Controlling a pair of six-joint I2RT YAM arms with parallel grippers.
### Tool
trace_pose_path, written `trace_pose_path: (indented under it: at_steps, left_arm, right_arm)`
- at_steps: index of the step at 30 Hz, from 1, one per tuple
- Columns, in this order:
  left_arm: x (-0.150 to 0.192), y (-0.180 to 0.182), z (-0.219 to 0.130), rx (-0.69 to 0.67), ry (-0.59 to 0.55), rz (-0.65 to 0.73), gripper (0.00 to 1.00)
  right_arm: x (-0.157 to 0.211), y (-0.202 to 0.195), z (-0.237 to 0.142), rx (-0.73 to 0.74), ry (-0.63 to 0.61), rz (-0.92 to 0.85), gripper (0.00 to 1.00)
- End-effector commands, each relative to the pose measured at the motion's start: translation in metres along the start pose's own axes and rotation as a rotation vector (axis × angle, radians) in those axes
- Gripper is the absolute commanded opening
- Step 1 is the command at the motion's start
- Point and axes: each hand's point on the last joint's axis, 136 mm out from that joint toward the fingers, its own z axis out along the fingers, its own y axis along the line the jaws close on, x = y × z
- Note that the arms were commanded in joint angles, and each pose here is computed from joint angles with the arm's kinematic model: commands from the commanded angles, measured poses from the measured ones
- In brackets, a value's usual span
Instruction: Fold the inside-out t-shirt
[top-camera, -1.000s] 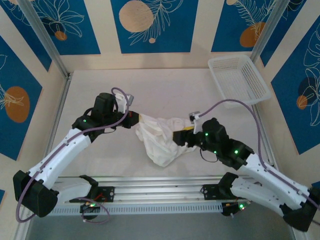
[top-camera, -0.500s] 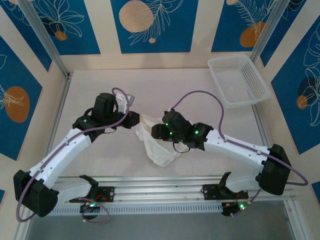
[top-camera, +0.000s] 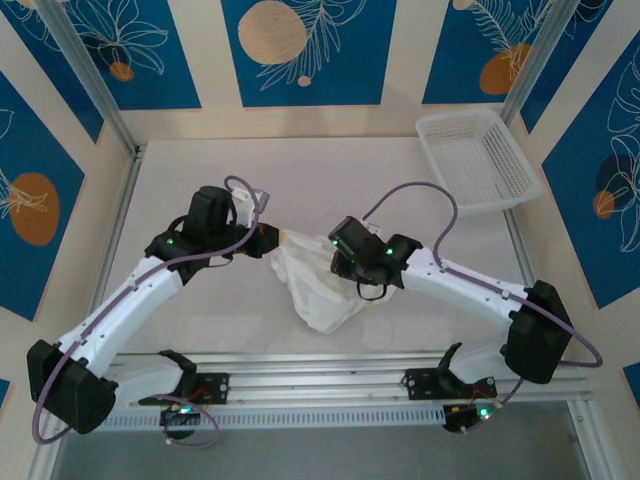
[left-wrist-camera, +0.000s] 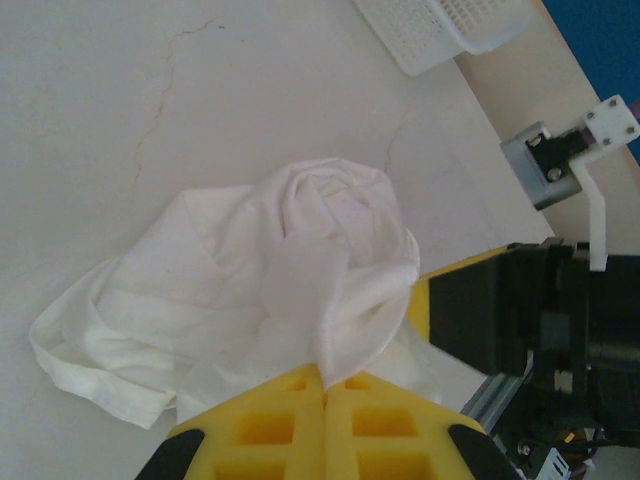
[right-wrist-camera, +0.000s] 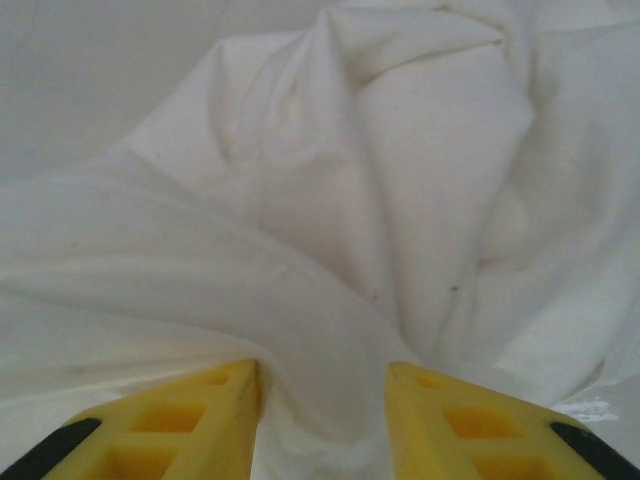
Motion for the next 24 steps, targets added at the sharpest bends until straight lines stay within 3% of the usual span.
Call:
trace_pose_path:
  at_steps: [1,6,8,12,14,16,18,21,24]
  left_arm:
    - [-0.002,0.002,-0.007,-0.02,-0.017,0.029,0.0]
    - [-0.005,0.001,-0.006,-0.015,-0.023,0.031,0.0]
    - [-0.007,-0.001,-0.006,-0.009,-0.025,0.031,0.0]
    - [-0.007,-0.003,-0.004,0.004,-0.013,0.028,0.0]
    - [-0.006,-0.002,-0.002,0.003,-0.008,0.025,0.0]
    - [-0.005,0.0,-0.001,-0.002,-0.006,0.015,0.0]
    - [-0.005,0.0,-0.001,0.0,-0.009,0.009,0.0]
    - [-0.005,0.0,-0.001,0.0,-0.016,0.0,0.0]
    - [-0.005,-0.001,-0.002,0.005,-0.014,0.0,0.0]
  right_arm:
    - [0.016,-0.029,-0.009,-0.006,0.079,0.054,0.39]
    - [0.039,-0.094,0.002,0.024,0.156,0.157,0.38]
    - [0.044,-0.107,0.0,0.013,0.165,0.162,0.32]
    - [0.037,-0.053,-0.035,-0.247,0.129,0.096,0.36]
    - [0.035,-0.028,-0.048,-0.306,0.113,0.11,0.41]
    - [0.035,-0.003,-0.056,-0.319,0.11,0.139,0.51]
    - [0.038,0.016,-0.053,-0.301,0.153,0.237,0.56]
    - [0.041,0.039,-0.042,-0.26,0.246,0.368,0.56]
    - [0.034,0.038,-0.026,-0.187,0.241,0.451,0.55]
